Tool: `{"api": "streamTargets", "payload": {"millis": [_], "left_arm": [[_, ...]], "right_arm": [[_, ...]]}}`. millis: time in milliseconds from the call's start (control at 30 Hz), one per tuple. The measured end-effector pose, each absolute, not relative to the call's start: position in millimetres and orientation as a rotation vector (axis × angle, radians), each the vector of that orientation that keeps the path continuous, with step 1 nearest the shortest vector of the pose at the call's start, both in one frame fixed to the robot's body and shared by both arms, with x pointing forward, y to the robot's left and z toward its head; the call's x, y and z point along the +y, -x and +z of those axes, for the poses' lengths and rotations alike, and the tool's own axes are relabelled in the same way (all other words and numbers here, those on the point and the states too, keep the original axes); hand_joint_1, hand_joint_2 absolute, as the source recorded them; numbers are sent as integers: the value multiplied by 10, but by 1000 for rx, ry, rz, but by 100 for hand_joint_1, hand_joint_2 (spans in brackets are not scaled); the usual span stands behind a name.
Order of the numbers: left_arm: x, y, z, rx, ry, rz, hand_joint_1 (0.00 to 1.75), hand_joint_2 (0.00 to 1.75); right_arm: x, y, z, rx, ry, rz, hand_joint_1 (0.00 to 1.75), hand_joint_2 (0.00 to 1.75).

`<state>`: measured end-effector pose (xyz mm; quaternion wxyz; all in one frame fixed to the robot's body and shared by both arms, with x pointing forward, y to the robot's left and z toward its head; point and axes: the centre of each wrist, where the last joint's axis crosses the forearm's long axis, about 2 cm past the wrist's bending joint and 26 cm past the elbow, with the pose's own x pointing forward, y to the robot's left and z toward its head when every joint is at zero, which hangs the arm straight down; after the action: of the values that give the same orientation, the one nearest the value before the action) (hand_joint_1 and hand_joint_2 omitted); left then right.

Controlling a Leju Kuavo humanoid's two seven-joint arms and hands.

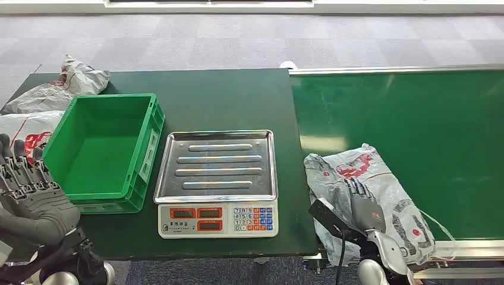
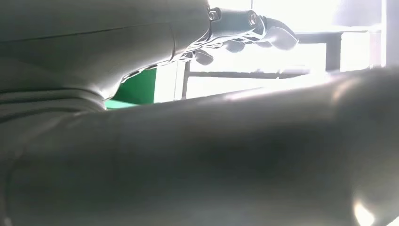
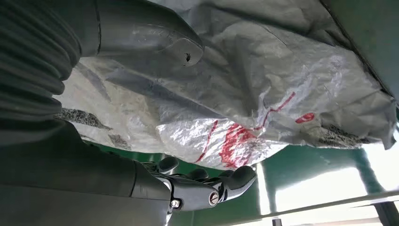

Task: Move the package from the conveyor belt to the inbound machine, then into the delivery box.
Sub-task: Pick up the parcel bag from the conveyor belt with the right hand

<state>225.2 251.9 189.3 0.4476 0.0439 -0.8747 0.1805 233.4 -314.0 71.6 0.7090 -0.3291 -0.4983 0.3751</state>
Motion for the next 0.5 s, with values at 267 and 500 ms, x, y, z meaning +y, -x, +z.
{"api": "streamTargets", "payload": {"millis": [267,500], "left_arm": [[2504,-2294,1880,-2142,-62,430,0,0],[2495,-2332,1875,-2133,-54,423,0,0]], "right_arm": [[-3073,-2206,587,-927,782,887,0,175],[-3090,-2156,526,-854,792,922,0,175]]}}
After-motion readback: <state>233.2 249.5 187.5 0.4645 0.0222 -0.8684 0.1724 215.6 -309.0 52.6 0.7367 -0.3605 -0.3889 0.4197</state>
